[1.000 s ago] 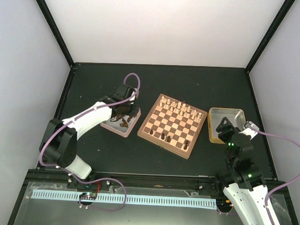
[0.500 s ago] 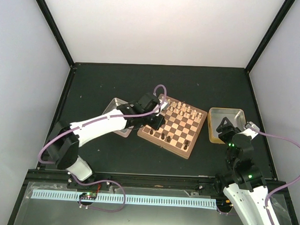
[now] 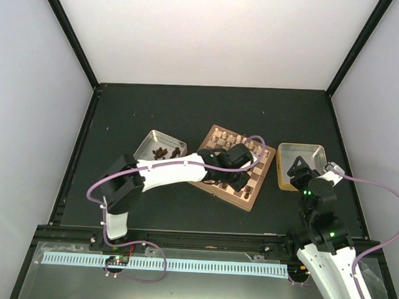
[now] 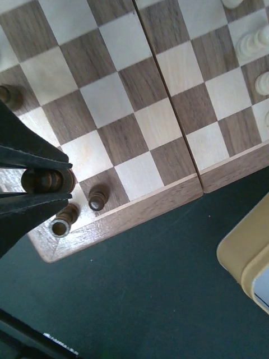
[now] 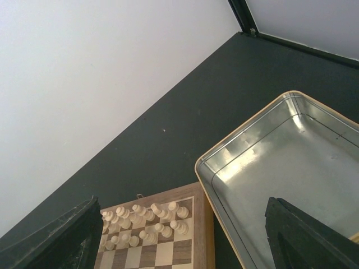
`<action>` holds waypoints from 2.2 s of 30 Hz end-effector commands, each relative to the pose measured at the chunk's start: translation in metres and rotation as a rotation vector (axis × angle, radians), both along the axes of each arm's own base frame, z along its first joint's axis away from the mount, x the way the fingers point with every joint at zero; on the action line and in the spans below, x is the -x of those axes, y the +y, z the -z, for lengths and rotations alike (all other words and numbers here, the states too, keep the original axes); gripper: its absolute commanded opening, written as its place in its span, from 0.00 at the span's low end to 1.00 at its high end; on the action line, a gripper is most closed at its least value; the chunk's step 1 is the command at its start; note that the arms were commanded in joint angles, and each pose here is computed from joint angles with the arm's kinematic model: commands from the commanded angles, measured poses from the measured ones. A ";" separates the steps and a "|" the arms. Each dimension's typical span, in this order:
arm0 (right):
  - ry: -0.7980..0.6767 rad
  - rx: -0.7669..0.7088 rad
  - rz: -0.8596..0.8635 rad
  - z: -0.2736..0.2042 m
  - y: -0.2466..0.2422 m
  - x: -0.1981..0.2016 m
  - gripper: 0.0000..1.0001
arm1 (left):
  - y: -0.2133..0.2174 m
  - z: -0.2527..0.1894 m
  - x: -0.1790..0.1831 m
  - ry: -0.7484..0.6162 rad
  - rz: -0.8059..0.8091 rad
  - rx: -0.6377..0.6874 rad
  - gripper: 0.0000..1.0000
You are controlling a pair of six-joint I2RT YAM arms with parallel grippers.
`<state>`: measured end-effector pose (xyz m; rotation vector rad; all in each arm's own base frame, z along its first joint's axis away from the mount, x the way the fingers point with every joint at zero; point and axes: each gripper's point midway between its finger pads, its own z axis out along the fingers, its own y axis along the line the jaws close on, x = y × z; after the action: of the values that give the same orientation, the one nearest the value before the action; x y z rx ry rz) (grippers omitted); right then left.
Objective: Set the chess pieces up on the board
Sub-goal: Place the chess piece on the chessboard, then pick up the chess piece from the storage box.
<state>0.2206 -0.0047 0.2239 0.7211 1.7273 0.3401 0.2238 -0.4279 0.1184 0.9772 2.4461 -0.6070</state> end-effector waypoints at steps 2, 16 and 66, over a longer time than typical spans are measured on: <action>0.000 -0.011 -0.001 0.004 0.001 -0.001 0.80 | -0.010 0.020 -0.009 -0.020 -0.014 -0.090 0.07; -0.002 -0.003 0.011 0.001 -0.001 0.001 0.80 | -0.011 0.057 -0.010 -0.022 -0.017 -0.187 0.06; -0.009 -0.006 -0.005 -0.003 0.000 0.003 0.80 | 0.116 -0.037 -0.083 -0.058 -0.467 -0.021 0.48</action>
<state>0.2186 -0.0054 0.2180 0.7211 1.7453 0.3288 0.2825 -0.3627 0.1649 0.5859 2.4691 -0.4918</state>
